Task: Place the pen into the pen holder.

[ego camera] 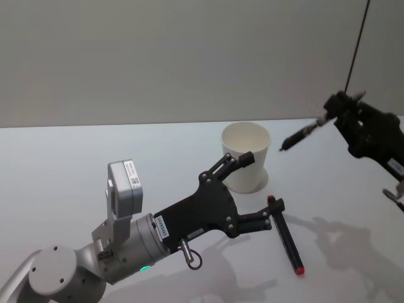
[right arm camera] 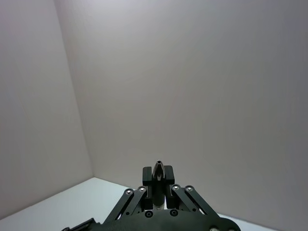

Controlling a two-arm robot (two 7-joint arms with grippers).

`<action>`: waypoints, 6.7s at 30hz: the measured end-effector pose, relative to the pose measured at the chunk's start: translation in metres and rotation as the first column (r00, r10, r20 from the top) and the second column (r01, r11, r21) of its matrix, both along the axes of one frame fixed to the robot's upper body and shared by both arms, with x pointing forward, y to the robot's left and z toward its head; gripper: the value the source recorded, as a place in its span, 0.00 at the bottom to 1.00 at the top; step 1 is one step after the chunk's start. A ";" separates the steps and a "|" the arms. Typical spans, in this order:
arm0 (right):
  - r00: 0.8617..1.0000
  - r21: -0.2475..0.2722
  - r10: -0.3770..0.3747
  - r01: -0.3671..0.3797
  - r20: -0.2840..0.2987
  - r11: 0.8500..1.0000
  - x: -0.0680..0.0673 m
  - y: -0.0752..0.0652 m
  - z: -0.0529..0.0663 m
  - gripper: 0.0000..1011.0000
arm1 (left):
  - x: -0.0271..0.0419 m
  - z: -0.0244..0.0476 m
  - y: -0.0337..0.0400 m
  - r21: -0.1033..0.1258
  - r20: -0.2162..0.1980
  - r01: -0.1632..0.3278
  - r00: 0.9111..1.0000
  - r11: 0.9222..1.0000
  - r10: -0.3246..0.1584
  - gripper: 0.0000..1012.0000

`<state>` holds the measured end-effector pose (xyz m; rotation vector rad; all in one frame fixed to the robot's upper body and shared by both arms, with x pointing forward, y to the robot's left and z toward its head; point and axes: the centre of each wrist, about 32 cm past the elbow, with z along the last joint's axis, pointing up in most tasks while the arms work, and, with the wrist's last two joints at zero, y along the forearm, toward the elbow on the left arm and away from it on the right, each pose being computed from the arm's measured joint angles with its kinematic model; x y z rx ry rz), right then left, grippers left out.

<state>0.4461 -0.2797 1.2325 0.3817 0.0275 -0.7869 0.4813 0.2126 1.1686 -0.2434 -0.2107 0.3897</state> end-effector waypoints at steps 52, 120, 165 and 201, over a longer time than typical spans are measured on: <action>0.982 -0.359 -0.129 0.171 0.138 0.917 0.064 0.070 0.007 0.13 | 0.0000 0.0000 0.0000 0.000 0.000 0.000 1.000 1.000 0.000 0.99; 0.994 -0.301 -0.106 0.112 0.035 0.947 0.080 0.085 0.004 0.99 | 0.0000 0.0000 0.0000 0.000 0.000 0.000 1.000 1.000 0.000 0.99; 0.903 -0.332 -0.428 0.391 -0.042 0.858 0.000 0.044 -0.042 0.99 | 0.0073 0.0216 -0.0087 0.131 -0.057 -0.404 0.909 0.905 0.414 0.99; 0.904 -0.338 -0.425 0.386 -0.045 0.858 -0.003 0.042 -0.044 0.99 | 0.0107 0.0361 -0.0143 0.206 0.010 -0.677 0.723 0.706 0.690 0.99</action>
